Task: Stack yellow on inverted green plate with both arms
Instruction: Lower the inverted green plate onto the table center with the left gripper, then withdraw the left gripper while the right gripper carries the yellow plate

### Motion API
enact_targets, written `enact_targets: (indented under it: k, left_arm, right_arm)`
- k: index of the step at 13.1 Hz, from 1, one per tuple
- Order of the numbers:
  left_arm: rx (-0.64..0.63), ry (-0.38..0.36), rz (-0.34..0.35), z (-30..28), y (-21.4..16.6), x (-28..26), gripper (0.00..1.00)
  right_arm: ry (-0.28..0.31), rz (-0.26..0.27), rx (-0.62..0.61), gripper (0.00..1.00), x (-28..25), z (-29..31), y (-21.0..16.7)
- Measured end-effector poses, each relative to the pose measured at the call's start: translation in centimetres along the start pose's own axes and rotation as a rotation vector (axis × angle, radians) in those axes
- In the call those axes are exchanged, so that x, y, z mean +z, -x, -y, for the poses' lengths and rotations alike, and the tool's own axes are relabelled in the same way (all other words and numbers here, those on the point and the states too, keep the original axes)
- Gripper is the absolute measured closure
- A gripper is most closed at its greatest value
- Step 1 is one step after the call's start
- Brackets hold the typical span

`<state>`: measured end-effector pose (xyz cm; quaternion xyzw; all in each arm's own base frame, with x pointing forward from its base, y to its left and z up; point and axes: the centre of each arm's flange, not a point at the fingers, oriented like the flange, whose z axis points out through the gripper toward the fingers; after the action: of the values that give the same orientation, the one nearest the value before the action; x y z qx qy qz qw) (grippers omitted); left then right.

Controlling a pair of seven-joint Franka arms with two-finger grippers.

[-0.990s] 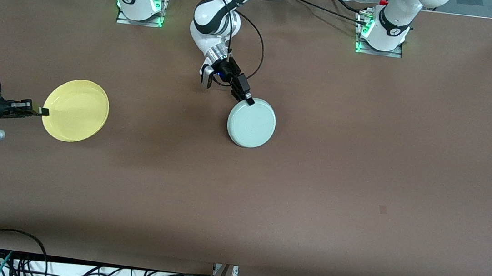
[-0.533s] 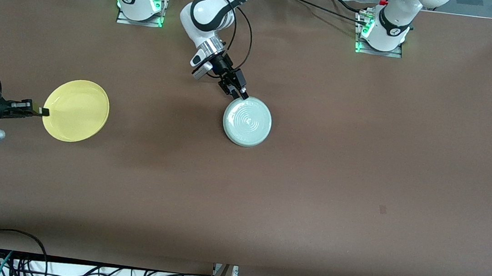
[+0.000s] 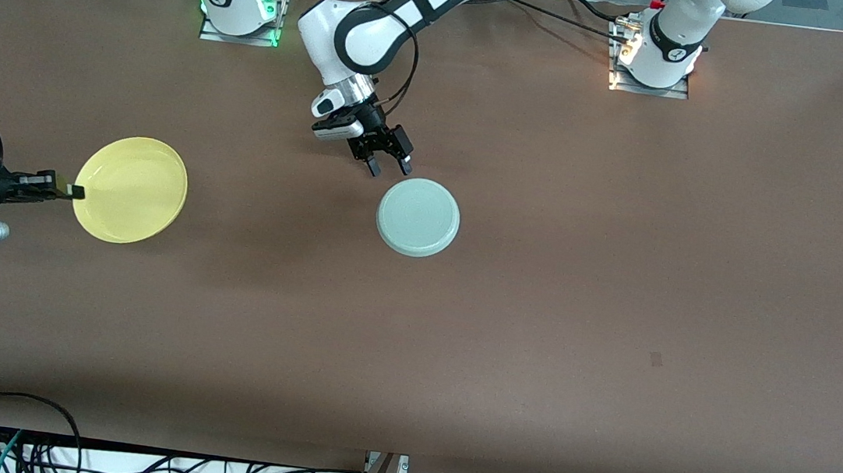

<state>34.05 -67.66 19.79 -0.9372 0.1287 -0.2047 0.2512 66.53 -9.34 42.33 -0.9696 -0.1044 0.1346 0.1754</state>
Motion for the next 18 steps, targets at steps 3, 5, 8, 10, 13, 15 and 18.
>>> enact_targets:
  k: [3, 5, 8, 10, 13, 15, 18]
  left_arm:
    - [-0.179, 0.183, 0.197, 5.3, -5.8, -1.7, 0.00]
    - [-0.246, 0.268, 0.273, 11.2, -11.0, -1.5, 0.00]
    - [-0.328, 0.351, 0.328, 19.7, -16.9, -0.1, 0.00]
    - [-0.334, 0.368, 0.348, 26.2, -19.9, 0.7, 0.00]
    - [-0.335, 0.355, 0.401, 35.4, -22.3, 1.6, 0.00]
    - [-0.348, 0.342, 0.444, 40.6, -22.8, 1.7, 0.00]
    - [-0.359, 0.349, 0.469, 50.0, -23.6, 2.3, 0.00]
  right_arm:
    - [0.000, 0.001, -0.008, 0.98, 0.4, 0.4, -0.4]
    - [0.003, 0.012, -0.027, 0.98, 1.3, 1.6, -1.2]
    - [0.010, 0.038, -0.051, 0.98, 4.9, 3.3, -2.8]
    - [0.007, 0.068, -0.066, 0.98, 7.4, 4.7, -3.4]
    - [-0.014, 0.055, -0.074, 0.98, 10.8, 6.5, -4.1]
    - [-0.014, 0.030, -0.048, 0.98, 13.0, 8.9, -4.1]
    - [-0.015, 0.016, -0.056, 0.98, 16.2, 13.6, -3.6]
